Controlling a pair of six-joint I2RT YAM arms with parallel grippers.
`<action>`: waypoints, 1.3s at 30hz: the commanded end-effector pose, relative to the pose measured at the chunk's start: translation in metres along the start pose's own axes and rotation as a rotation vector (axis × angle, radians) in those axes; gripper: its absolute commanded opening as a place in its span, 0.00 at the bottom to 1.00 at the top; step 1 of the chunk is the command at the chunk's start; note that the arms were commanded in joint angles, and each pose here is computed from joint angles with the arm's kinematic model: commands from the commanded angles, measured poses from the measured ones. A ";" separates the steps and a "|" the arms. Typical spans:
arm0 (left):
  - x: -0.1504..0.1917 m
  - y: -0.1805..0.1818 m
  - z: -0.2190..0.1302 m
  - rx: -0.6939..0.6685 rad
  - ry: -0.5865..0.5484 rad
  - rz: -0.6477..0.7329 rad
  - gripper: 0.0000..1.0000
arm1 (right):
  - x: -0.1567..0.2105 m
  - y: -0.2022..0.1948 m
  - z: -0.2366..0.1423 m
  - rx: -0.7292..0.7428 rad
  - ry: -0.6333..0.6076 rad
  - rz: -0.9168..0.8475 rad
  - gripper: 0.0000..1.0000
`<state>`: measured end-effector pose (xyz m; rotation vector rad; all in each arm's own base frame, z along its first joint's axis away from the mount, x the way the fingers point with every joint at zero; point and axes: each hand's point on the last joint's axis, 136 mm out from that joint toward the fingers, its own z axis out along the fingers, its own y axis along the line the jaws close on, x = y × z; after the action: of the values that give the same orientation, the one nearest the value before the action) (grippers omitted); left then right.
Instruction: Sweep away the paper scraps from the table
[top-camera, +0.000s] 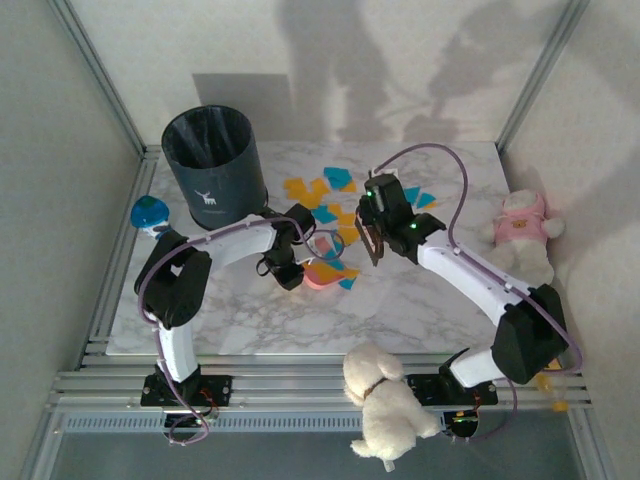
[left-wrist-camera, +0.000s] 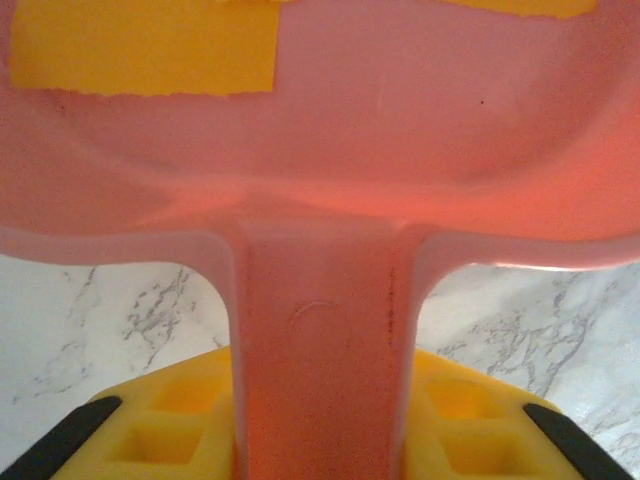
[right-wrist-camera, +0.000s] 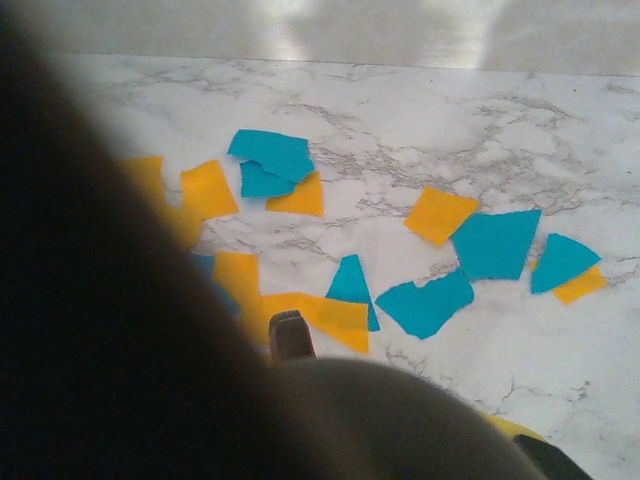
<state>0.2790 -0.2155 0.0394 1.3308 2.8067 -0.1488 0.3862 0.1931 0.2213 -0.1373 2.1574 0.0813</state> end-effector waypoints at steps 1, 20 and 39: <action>0.008 0.008 -0.006 -0.018 0.013 -0.052 0.00 | -0.021 -0.007 0.006 0.056 -0.042 -0.006 0.00; 0.001 0.019 0.004 -0.009 0.062 -0.039 0.00 | 0.008 0.016 0.039 -0.024 0.083 -0.103 0.00; -0.003 0.018 0.004 0.004 0.058 -0.019 0.00 | 0.028 0.062 0.025 -0.272 0.144 -0.146 0.00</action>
<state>0.2985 -0.2160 0.0380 1.3040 2.8214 -0.1470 0.3996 0.2440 0.1933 -0.4153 2.2233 0.2163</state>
